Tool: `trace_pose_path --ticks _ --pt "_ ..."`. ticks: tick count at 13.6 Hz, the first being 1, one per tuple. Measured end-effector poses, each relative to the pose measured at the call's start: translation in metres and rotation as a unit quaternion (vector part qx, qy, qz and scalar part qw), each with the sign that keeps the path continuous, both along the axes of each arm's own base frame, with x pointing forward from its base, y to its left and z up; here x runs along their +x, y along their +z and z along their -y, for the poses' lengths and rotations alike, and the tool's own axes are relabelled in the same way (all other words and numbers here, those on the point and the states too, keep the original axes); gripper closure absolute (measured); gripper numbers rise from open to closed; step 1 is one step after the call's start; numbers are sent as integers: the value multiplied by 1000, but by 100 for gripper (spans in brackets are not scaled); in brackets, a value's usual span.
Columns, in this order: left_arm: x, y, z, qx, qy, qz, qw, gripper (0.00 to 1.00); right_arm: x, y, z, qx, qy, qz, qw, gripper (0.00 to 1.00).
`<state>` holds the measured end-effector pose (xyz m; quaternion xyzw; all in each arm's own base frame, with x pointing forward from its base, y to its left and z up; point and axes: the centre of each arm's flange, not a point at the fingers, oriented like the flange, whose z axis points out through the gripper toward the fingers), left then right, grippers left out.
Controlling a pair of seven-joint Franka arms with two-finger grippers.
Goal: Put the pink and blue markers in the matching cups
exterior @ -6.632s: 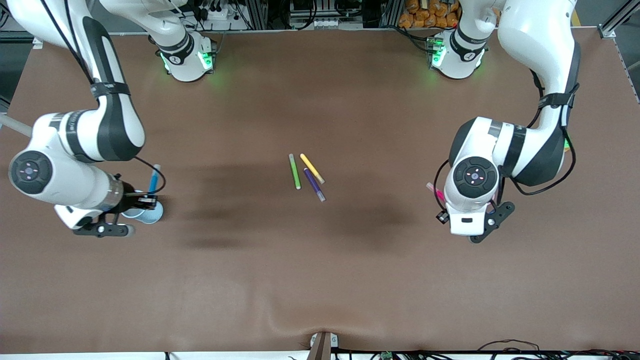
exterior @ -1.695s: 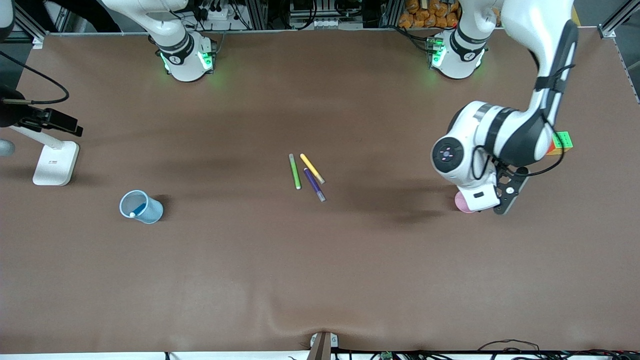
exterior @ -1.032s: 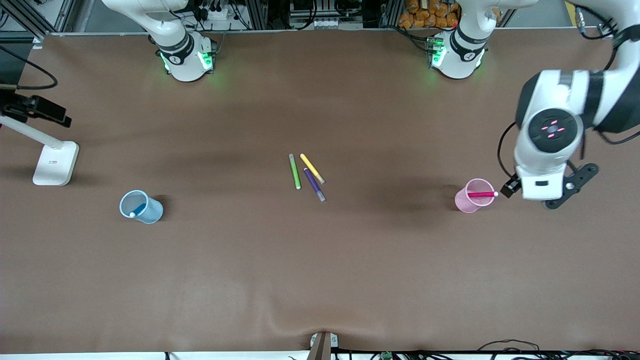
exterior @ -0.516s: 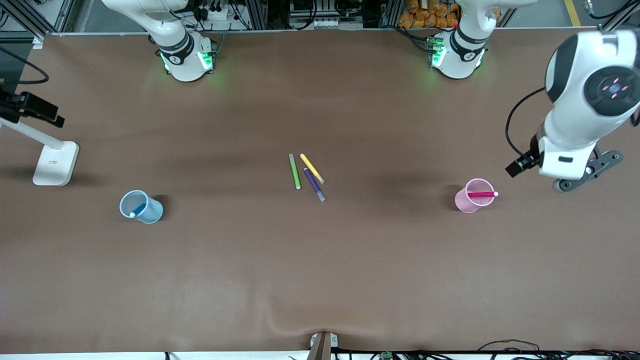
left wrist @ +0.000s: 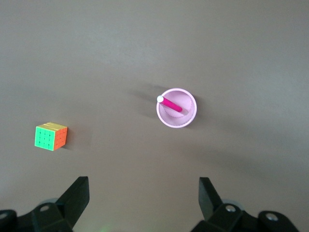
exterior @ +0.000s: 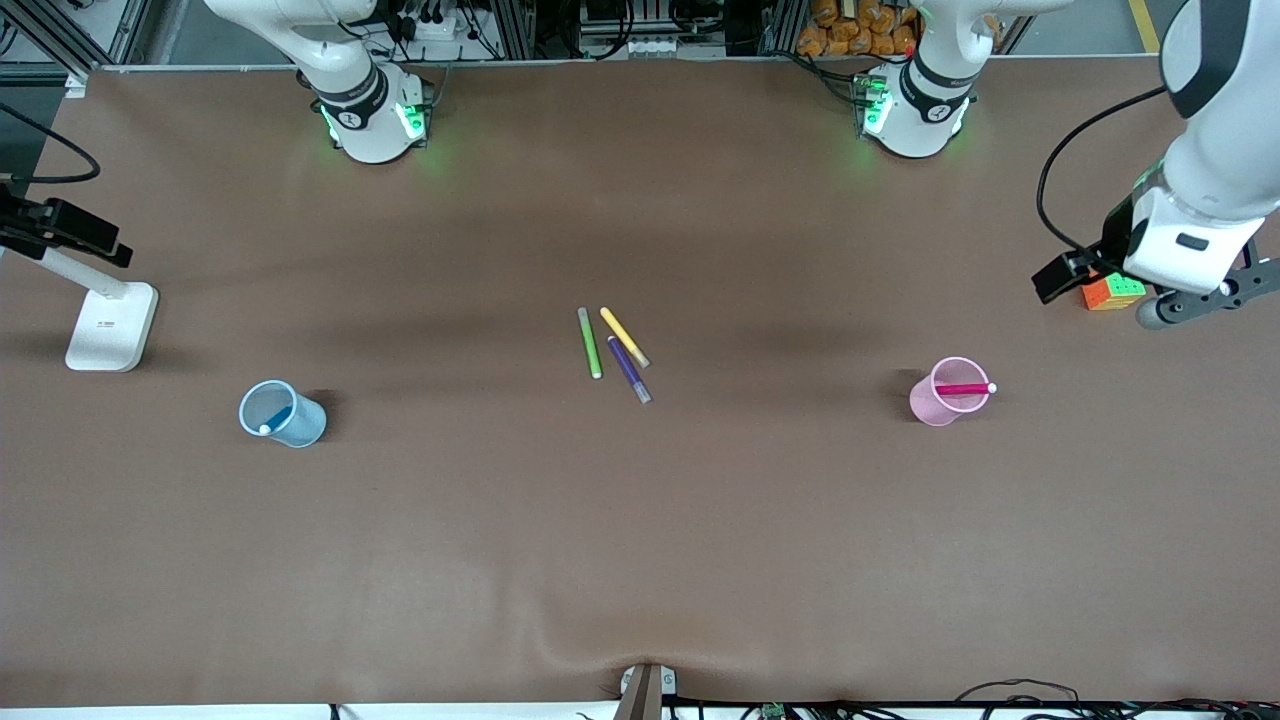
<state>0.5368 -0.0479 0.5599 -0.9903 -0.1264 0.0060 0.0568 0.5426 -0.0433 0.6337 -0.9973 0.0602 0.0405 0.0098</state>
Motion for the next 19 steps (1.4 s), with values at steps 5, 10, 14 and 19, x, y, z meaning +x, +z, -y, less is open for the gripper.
trace_pose_path --ticks 5,10,14,19 --pt "-24 38 -28 -27 -40 6 999 0 -15 -7 -1 2 -3 12 1000 0" --pt "-37 59 -25 -29 -46 18 998 0 -18 -5 -1 2 -3 17 1000 0" --pt "-44 87 -23 -33 -49 22 998 0 -18 -3 3 3 12 21 1000 0" --pt "-45 90 -24 -41 -49 22 998 0 -18 -3 5 3 12 21 1000 0"
